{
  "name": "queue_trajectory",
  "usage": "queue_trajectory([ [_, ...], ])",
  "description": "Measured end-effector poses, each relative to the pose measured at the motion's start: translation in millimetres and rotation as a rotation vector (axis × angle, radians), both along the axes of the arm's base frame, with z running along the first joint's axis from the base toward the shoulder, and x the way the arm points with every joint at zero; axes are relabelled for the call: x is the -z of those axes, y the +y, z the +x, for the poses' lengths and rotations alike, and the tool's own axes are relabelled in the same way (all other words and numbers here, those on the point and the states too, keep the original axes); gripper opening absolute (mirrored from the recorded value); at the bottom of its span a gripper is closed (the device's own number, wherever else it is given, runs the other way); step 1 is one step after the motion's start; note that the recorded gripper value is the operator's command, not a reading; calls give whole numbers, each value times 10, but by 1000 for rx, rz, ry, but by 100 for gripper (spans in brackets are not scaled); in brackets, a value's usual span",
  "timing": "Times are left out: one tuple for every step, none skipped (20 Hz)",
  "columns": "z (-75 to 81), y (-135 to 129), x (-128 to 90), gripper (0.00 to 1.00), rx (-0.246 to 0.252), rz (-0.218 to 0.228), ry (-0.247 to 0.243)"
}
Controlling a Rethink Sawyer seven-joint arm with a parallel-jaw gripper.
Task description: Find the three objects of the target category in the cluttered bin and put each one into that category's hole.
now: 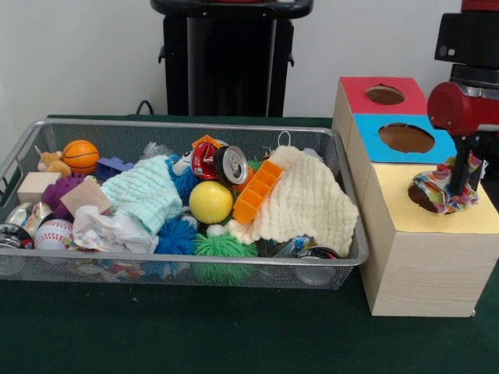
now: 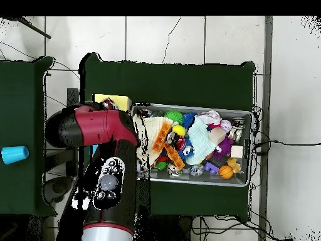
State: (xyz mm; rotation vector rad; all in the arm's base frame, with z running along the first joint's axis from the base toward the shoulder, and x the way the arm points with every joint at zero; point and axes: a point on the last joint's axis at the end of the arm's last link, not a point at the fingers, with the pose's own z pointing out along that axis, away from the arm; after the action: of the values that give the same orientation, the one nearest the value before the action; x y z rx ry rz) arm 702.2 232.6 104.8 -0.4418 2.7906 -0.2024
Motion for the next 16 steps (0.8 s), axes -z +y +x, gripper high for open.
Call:
queue_trajectory([
  [1, -4, 0, 0, 1, 0, 0],
  [2, -7, 0, 0, 1, 0, 0],
  [4, -11, 0, 0, 2, 0, 0],
  [5, -15, -1, 0, 2, 0, 0],
  [7, -21, 0, 0, 3, 0, 0],
  [8, -29, 0, 0, 4, 0, 0],
  [12, -40, 1, 0, 5, -1, 0],
  [15, -50, 1, 0, 6, -1, 0],
  [19, -62, 1, 0, 8, -1, 0],
  [24, -79, 1, 0, 10, -1, 0],
  [26, -87, 1, 0, 11, -1, 0],
  [28, -94, 1, 0, 12, -2, 0],
  [33, -113, 2, 0, 13, -2, 0],
  [39, -135, 3, 0, 16, -3, 0],
  [42, -148, 4, 0, 17, -3, 0],
  [45, -158, 3, 0, 19, -3, 0],
])
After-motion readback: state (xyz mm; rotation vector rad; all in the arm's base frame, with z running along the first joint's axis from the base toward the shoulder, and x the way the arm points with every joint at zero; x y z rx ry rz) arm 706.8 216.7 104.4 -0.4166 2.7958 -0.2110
